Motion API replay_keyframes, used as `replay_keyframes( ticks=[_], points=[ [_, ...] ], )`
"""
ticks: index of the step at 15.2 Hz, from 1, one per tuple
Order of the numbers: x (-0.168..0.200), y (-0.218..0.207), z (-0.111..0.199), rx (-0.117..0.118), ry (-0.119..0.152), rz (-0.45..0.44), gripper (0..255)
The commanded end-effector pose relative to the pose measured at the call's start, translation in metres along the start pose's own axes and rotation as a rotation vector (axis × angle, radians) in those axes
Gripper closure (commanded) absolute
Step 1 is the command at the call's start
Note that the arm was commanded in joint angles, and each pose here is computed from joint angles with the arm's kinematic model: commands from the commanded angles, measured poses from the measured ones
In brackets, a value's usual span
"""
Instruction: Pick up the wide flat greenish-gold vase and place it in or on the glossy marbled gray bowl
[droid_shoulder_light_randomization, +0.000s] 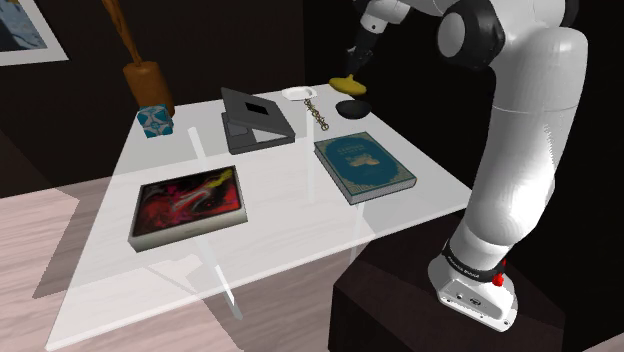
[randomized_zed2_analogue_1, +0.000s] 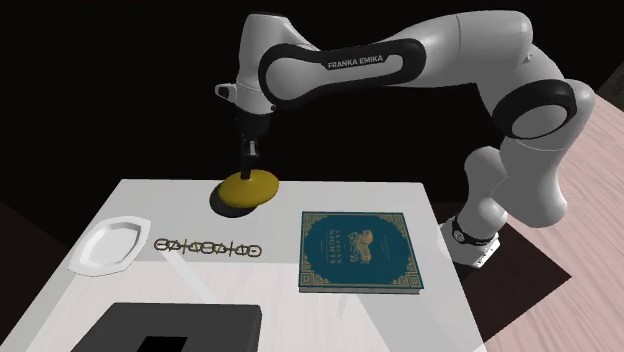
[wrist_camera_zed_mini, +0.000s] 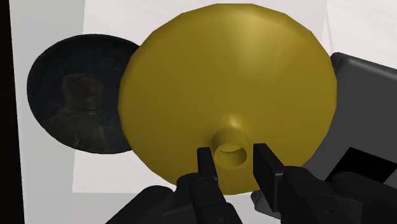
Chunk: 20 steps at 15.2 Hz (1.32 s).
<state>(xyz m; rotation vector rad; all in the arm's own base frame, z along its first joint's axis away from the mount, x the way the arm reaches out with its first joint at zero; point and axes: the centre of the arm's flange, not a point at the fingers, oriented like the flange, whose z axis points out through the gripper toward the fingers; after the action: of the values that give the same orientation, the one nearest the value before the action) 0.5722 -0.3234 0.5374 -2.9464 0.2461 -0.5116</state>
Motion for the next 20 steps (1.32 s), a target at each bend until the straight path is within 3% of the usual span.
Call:
replay_keyframes(
  ticks=[1,8,20],
  points=[
    [0.011,0.024,-0.007,0.001,0.0,-0.002,255],
    [0.044,0.103,-0.03,0.001,0.0,-0.002,255],
    [0.024,0.113,0.029,0.001,0.0,-0.002,255]
  ],
)
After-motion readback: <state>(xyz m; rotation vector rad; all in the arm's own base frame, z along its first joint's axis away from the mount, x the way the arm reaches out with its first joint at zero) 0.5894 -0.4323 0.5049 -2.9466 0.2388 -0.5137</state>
